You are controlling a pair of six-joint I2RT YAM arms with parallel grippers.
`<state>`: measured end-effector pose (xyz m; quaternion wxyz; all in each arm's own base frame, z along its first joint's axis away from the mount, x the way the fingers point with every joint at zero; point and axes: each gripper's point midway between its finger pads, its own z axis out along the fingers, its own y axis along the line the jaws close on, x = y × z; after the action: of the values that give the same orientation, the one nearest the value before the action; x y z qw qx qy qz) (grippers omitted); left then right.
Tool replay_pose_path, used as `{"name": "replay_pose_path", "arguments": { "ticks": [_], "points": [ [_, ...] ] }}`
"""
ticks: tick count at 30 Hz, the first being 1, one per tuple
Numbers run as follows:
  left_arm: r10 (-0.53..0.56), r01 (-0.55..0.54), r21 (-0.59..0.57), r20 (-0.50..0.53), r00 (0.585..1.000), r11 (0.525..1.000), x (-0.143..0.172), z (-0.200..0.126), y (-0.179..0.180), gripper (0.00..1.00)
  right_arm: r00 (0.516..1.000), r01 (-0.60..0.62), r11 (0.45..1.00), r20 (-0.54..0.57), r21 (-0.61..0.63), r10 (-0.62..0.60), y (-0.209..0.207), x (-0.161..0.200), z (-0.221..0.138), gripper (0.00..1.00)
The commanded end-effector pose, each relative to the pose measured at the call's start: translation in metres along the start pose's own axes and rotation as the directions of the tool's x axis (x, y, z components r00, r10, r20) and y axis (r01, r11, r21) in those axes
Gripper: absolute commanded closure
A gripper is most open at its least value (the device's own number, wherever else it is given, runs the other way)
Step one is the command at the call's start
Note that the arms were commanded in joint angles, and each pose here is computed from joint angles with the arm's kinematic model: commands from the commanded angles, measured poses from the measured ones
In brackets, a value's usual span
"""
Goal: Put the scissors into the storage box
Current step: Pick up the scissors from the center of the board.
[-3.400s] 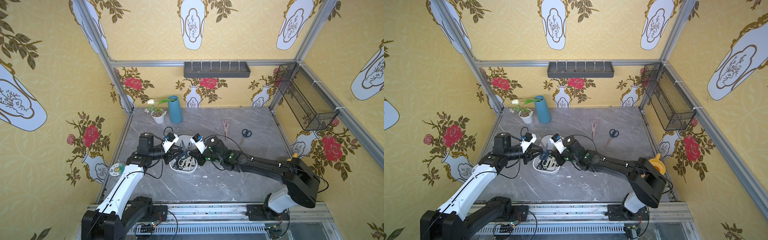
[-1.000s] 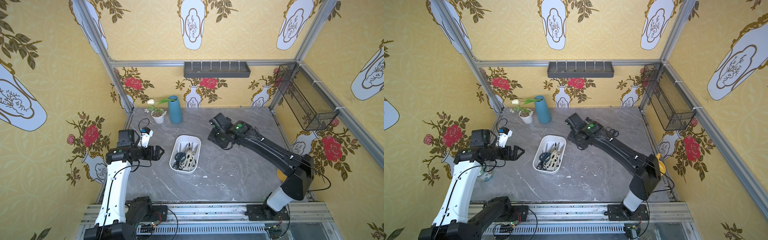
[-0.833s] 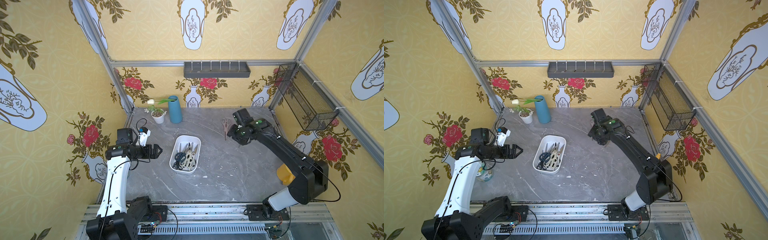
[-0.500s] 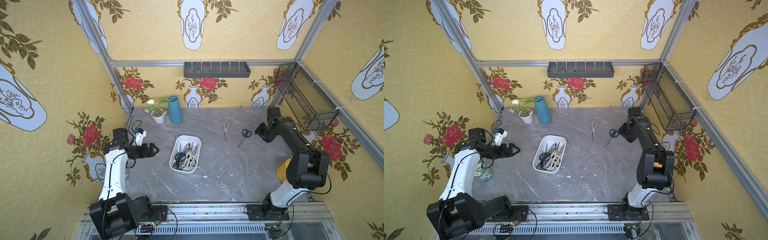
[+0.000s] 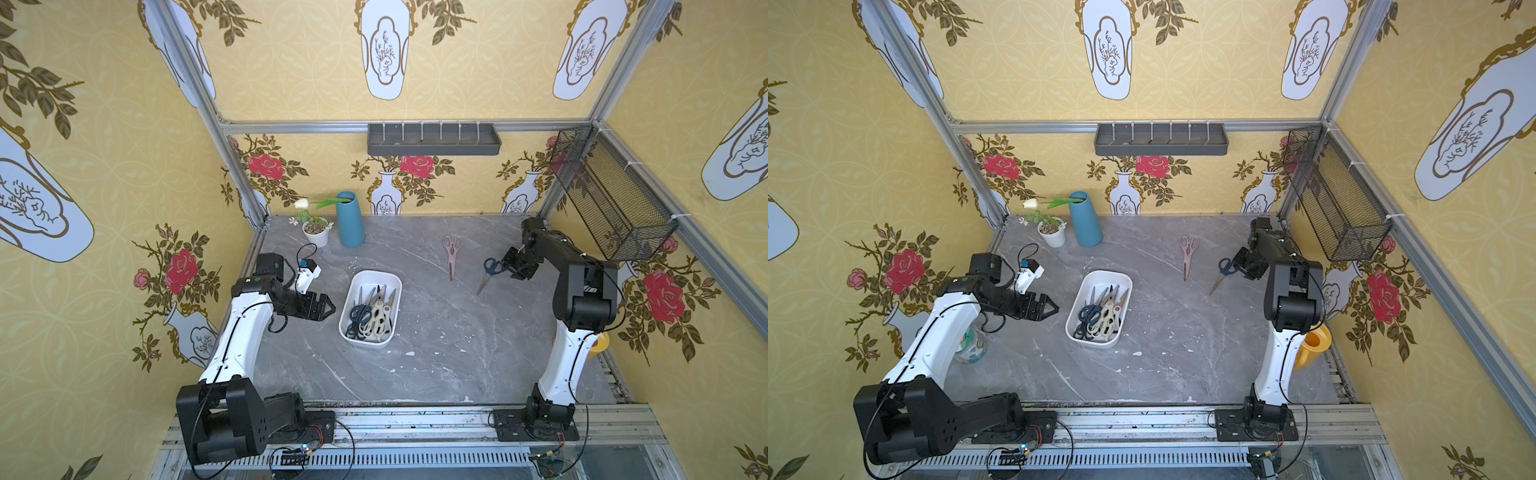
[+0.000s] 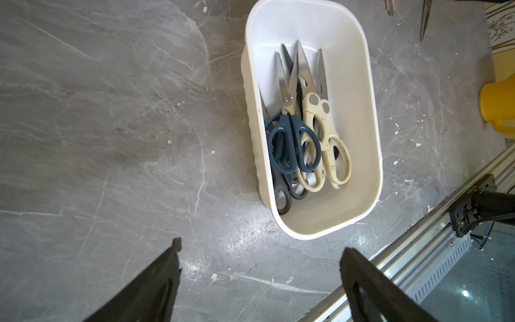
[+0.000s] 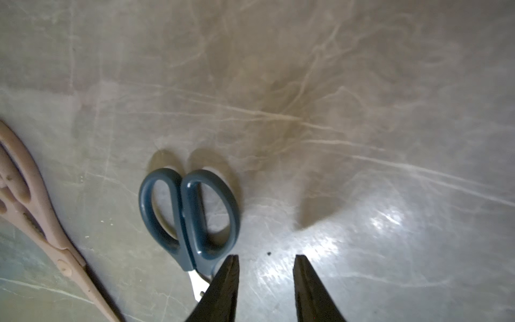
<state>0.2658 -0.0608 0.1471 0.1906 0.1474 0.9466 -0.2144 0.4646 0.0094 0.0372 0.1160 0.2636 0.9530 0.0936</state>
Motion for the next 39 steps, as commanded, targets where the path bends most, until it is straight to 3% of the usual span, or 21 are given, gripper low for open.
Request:
{"name": "replay_pose_path", "arguments": {
  "ticks": [1,15,21,26,30,33,36,39],
  "points": [
    [0.011,-0.011,-0.002,0.002,1.0,1.0,-0.007,0.003,0.004,0.06,1.0,0.03,0.999,0.004,-0.013,-0.03,0.005,-0.005,0.004,0.62],
    [-0.002,0.001,-0.015,-0.055,0.999,1.0,-0.012,0.013,0.017,0.08,0.994,0.089,0.996,-0.059,0.017,-0.088,0.005,-0.007,0.037,0.71],
    [0.011,-0.012,-0.018,-0.054,0.999,1.0,-0.011,0.013,0.017,0.08,0.971,0.215,0.969,-0.133,0.123,-0.199,0.005,0.011,0.053,0.78],
    [0.041,-0.042,-0.029,-0.043,0.998,0.999,-0.012,0.01,0.017,0.08,0.924,0.371,0.897,-0.196,0.24,-0.33,0.01,0.03,0.057,0.9],
    [0.14,-0.14,-0.06,0.006,0.99,0.988,-0.019,0.002,0.016,0.08,0.912,0.405,0.889,-0.173,0.215,-0.373,0.026,0.039,0.043,1.0],
    [0.253,-0.247,-0.087,0.065,0.965,0.965,-0.028,-0.006,0.012,0.08,0.884,0.465,0.871,-0.144,0.161,-0.445,0.049,0.049,0.025,1.0],
    [0.386,-0.375,-0.102,0.131,0.913,0.921,-0.036,-0.015,0.002,0.1,0.838,0.543,0.834,-0.13,0.096,-0.53,0.071,0.068,0.005,1.0],
    [0.561,-0.554,-0.094,0.216,0.8,0.827,-0.041,-0.024,-0.02,0.11,0.796,0.596,0.803,-0.13,-0.001,-0.592,0.093,0.097,-0.019,1.0]
  ]
}}
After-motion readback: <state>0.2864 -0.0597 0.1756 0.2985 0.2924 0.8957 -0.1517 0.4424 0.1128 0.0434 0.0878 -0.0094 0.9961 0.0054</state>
